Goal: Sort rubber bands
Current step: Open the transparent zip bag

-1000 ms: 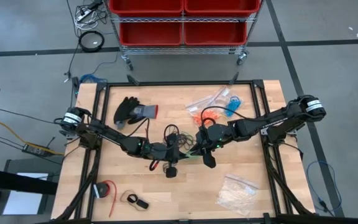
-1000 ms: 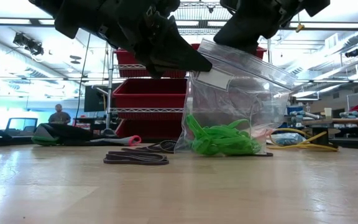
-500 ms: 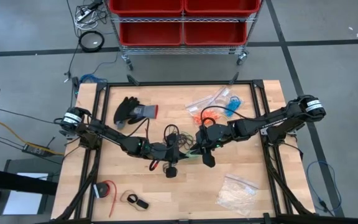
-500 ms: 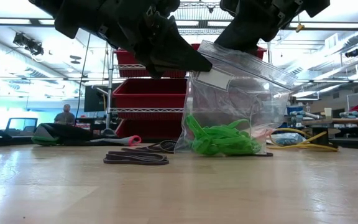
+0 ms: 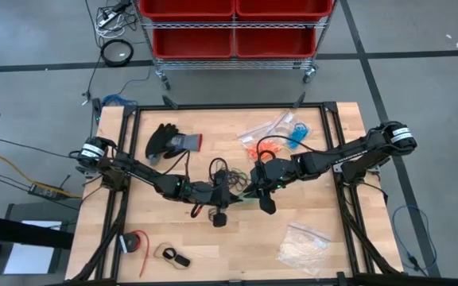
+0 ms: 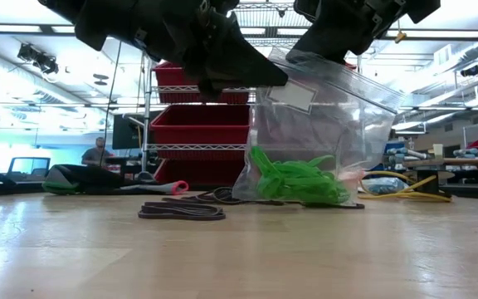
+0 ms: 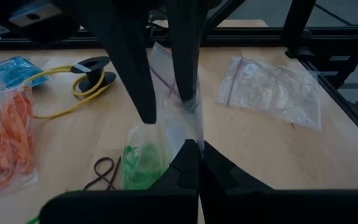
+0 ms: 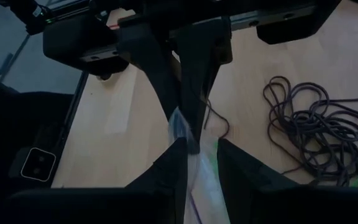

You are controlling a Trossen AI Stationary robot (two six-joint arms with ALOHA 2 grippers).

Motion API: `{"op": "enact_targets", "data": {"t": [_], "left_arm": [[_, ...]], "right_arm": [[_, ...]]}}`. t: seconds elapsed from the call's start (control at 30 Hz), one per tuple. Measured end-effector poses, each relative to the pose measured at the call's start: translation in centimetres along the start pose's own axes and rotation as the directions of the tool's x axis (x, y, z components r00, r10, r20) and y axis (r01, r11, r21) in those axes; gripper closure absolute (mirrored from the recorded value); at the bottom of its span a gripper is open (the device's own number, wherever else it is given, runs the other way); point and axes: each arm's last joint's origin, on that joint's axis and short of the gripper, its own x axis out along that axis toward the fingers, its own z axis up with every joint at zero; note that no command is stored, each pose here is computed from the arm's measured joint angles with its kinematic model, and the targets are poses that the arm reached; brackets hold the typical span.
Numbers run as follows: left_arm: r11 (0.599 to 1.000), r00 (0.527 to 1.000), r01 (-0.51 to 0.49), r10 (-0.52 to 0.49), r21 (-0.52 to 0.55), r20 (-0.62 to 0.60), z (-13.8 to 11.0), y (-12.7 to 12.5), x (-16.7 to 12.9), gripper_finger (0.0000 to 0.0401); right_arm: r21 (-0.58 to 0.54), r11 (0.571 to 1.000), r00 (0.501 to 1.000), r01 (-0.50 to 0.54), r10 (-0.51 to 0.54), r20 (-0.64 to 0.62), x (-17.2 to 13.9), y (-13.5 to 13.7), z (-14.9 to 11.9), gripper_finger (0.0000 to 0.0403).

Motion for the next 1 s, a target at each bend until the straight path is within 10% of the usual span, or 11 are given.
{"op": "enact_targets", "data": {"t": [1.0], "left_arm": [[1.0,1.0,-0.003,0.003,0.01,-0.026,-0.26,0.03,0.0,0.0399]], "right_arm": [[0.02,0.999,0.998,-0.043,0.044,-0.051,0.01,0.05,-0.38,0.0326]]}}
